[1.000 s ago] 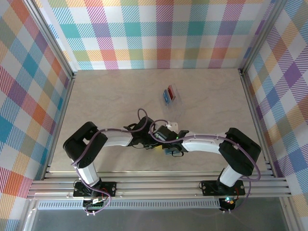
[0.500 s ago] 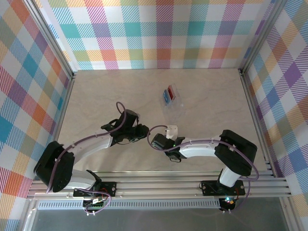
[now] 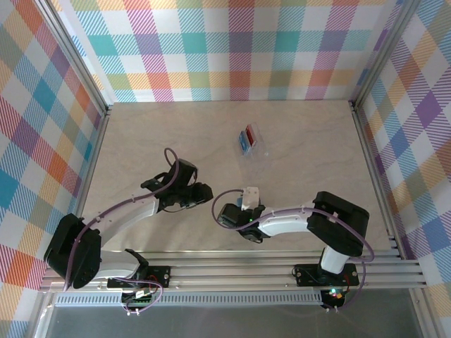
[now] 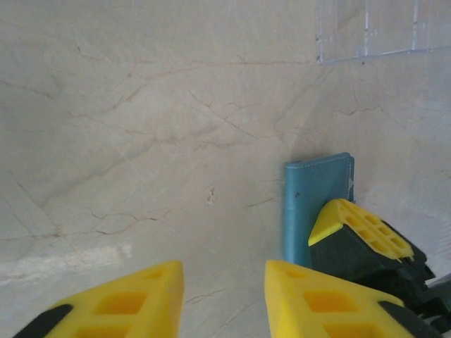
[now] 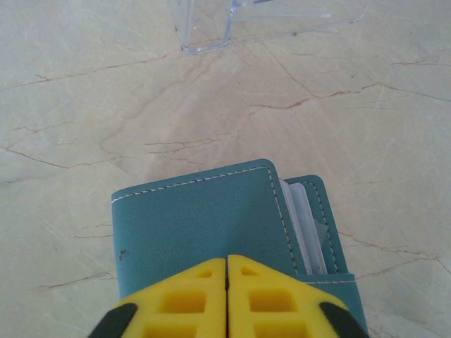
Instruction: Put the credit cards into the card holder
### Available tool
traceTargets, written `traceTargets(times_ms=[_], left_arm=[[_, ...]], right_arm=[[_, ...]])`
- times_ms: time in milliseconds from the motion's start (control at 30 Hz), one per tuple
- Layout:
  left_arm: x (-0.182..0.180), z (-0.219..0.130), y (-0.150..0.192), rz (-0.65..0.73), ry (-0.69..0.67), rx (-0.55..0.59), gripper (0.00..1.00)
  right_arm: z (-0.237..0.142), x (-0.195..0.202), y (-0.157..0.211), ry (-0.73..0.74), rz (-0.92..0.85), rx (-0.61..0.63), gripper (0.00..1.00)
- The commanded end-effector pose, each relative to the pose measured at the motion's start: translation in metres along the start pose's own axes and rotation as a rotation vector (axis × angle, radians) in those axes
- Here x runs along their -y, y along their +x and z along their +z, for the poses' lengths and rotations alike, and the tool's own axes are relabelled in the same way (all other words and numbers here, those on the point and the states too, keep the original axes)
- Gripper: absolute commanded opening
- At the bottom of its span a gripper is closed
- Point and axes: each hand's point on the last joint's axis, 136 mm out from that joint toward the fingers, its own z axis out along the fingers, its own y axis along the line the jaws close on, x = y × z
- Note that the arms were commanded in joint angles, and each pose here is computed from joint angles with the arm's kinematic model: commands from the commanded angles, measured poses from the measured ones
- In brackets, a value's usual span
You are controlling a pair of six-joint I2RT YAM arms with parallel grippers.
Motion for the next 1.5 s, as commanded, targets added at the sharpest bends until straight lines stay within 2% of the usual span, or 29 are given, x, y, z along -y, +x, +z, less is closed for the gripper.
traceTargets(times_ms=[0,67,100,333,367,400,500,600,733,833,933,1033,1167,1267,1333,1467], left_arm=[[0.003,-0.029,-0.02,0.043,-0.021,0.074,0.47],[0.001,-0.039,-0.026,0.051,-0.036,0.094,0.53],[0.002,-0.045,-0.029,0.058,-0.041,0.108,0.57],[0.003,-0.086,-0.057,0.122,-0.088,0.242,0.98],[0.004,-0.094,-0.063,0.128,-0.102,0.273,1.0],[0.002,-0.103,-0.071,0.137,-0.127,0.317,1.0],[-0.015,-0.139,-0.1,0.128,-0.272,0.526,1.0],[-0.039,-0.17,-0.123,0.083,-0.43,0.73,1.0],[-0.058,-0.174,-0.138,0.084,-0.508,0.908,1.0],[-0.064,-0.163,-0.144,0.128,-0.548,0.94,1.0],[-0.079,-0.157,-0.15,0.121,-0.666,0.958,1.0],[-0.084,-0.146,-0.155,0.18,-0.716,0.952,1.0],[-0.084,-0.134,-0.163,0.231,-0.693,0.94,1.0],[-0.089,-0.126,-0.165,0.271,-0.685,0.922,1.0],[-0.09,-0.123,-0.167,0.297,-0.665,0.915,1.0],[-0.121,-0.129,-0.171,0.185,-0.718,1.013,1.0]], right_arm=[[-0.014,0.029,0.105,0.032,-0.229,-0.507,0.22],[-0.016,0.013,0.084,-0.017,-0.225,-0.48,0.26],[-0.016,0.003,0.075,-0.055,-0.223,-0.472,0.31],[-0.046,-0.036,-0.008,-0.199,-0.255,-0.299,0.77],[-0.051,-0.038,-0.017,-0.215,-0.258,-0.281,0.84],[-0.057,-0.04,-0.028,-0.235,-0.26,-0.255,0.99],[-0.069,-0.034,-0.065,-0.278,-0.222,-0.168,1.0],[-0.075,-0.01,-0.108,-0.306,-0.131,-0.091,1.0],[-0.082,0.035,-0.161,-0.285,-0.022,0.038,1.0],[-0.081,0.088,-0.192,-0.136,0.083,0.144,1.0],[-0.076,0.134,-0.213,-0.008,0.153,0.235,1.0],[-0.068,0.155,-0.225,0.023,0.123,0.312,1.0],[-0.055,0.168,-0.237,0.017,0.067,0.46,1.0],[-0.041,0.178,-0.233,-0.065,0.109,0.448,1.0],[-0.031,0.19,-0.228,-0.066,0.138,0.426,1.0],[-0.006,0.208,-0.213,-0.038,0.162,0.368,1.0]])
